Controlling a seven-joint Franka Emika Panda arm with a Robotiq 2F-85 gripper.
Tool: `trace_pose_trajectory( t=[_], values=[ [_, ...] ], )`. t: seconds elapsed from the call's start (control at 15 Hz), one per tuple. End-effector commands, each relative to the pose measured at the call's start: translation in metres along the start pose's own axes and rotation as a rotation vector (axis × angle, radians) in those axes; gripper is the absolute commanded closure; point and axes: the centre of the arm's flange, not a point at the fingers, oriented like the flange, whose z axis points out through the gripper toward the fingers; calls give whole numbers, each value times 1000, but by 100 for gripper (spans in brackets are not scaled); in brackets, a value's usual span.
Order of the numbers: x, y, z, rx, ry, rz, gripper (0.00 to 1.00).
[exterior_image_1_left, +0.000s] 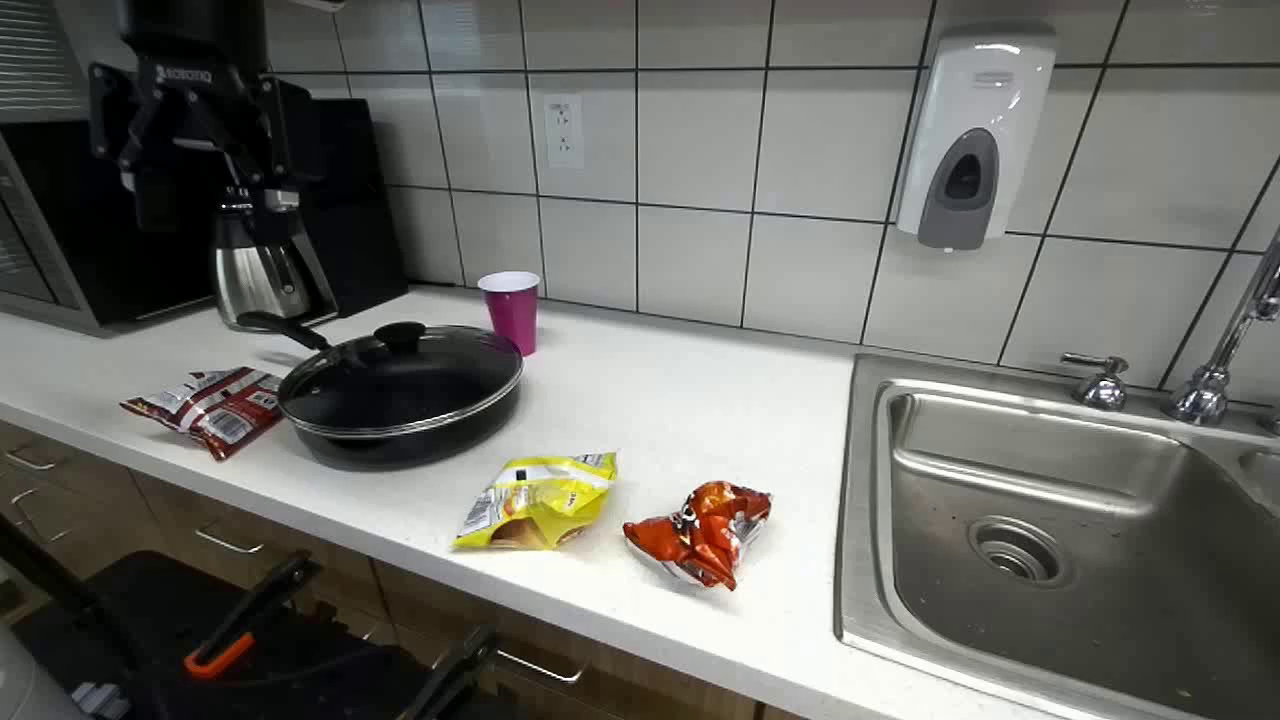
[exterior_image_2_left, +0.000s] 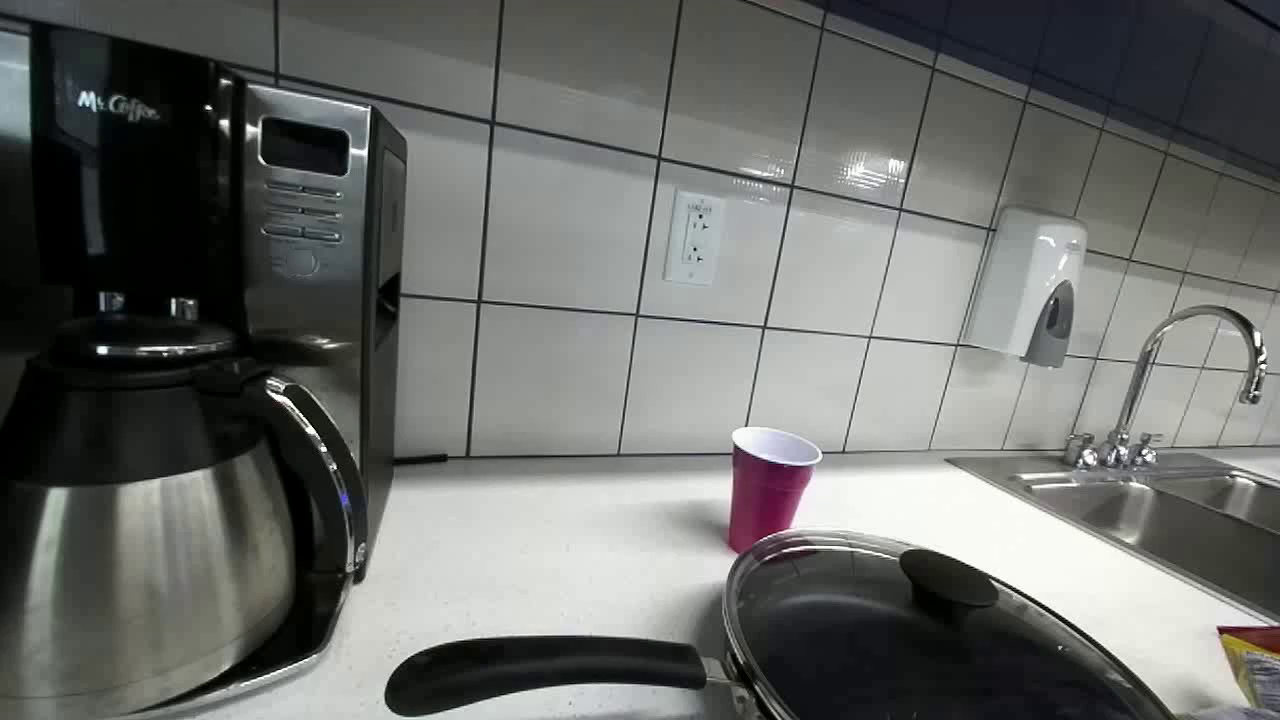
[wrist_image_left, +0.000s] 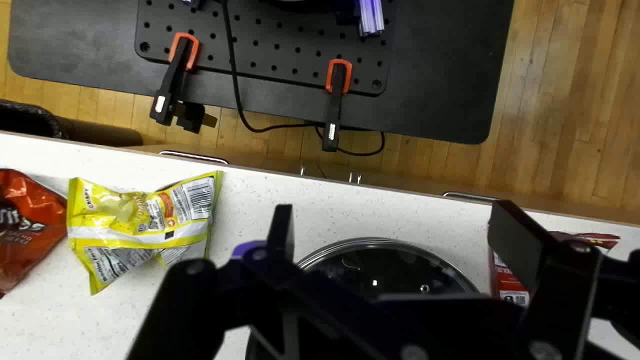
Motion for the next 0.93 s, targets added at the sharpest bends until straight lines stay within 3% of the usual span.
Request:
trace_pose_trajectory(
  t=[0.0,0.33,0.87],
  values=[
    [0,0,0,0,0,0,0],
    [0,0,0,0,0,0,0],
    [34,-8,6,-42,17,-44,0]
  ],
)
